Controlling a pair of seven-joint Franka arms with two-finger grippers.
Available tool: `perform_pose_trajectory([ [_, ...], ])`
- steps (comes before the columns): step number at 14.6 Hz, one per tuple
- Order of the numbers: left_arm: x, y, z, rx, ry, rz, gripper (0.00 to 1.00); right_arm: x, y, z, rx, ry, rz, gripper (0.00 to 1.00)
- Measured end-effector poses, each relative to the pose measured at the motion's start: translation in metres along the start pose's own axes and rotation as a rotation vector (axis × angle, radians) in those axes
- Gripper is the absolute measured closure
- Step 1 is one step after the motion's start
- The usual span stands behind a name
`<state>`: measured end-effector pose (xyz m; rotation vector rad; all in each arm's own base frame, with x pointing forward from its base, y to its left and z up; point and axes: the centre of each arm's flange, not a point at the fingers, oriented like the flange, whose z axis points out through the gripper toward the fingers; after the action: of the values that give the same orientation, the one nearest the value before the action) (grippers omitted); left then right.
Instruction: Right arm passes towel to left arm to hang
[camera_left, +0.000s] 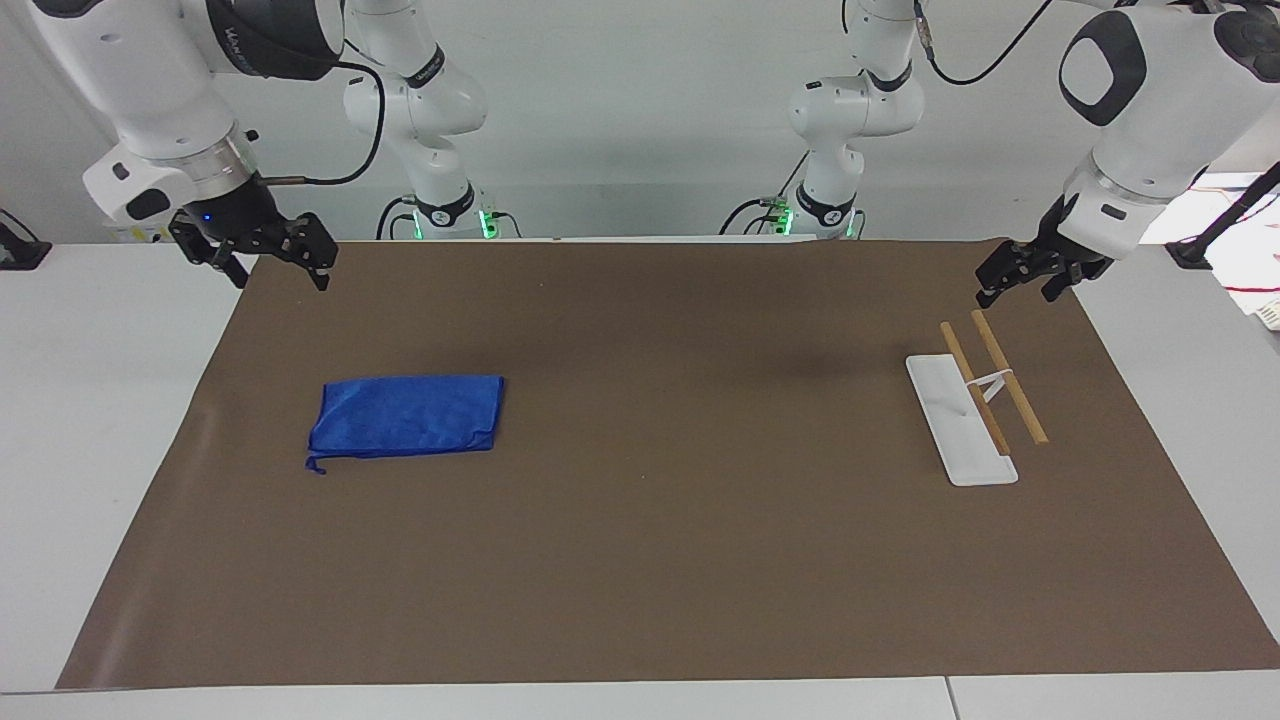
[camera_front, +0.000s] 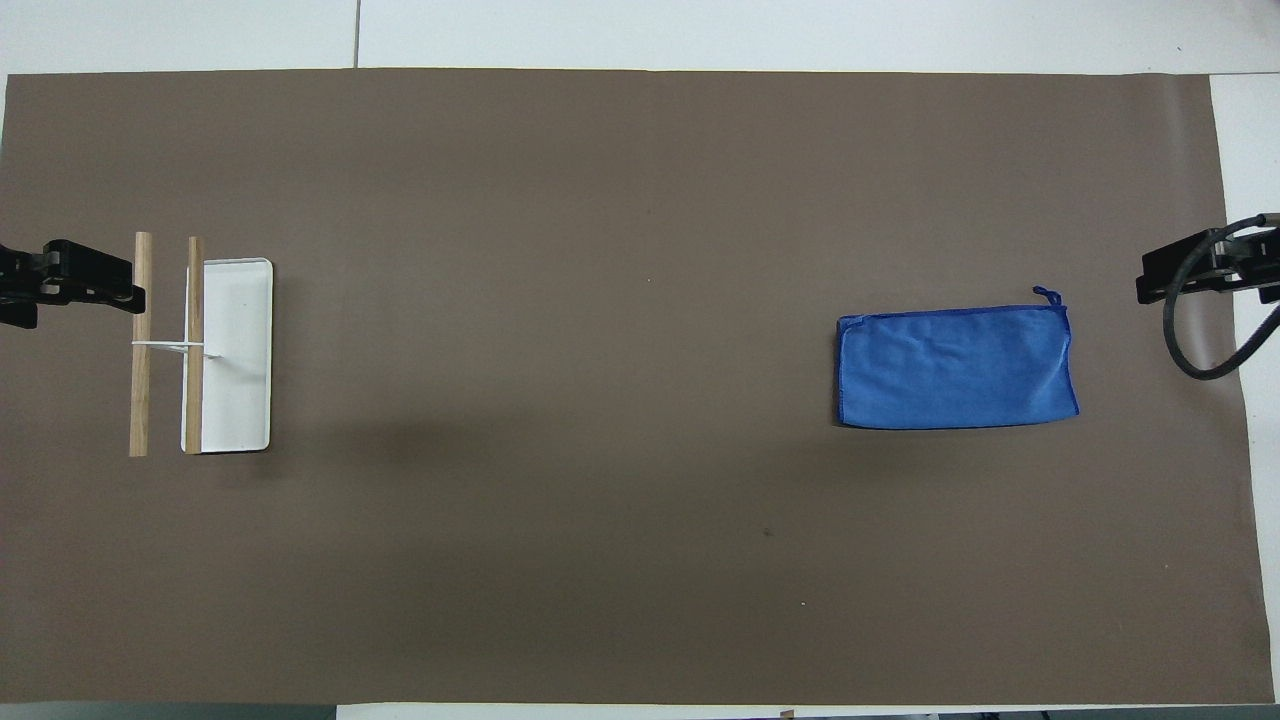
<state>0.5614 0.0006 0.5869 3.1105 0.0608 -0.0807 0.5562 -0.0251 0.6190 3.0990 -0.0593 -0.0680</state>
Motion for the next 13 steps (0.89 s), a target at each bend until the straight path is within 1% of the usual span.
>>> perform_pose_trajectory([
  [7, 0.000, 0.000, 0.000, 0.000, 0.000, 0.000, 0.00, 0.000, 0.000, 0.005, 0.000, -0.011, 0.017, 0.00],
  [12, 0.000, 0.000, 0.000, 0.000, 0.000, 0.000, 0.00, 0.000, 0.001, 0.022, 0.001, 0.005, 0.052, 0.00],
  [13, 0.000, 0.000, 0.000, 0.000, 0.000, 0.000, 0.00, -0.001, 0.001, 0.029, 0.004, 0.018, 0.051, 0.00],
])
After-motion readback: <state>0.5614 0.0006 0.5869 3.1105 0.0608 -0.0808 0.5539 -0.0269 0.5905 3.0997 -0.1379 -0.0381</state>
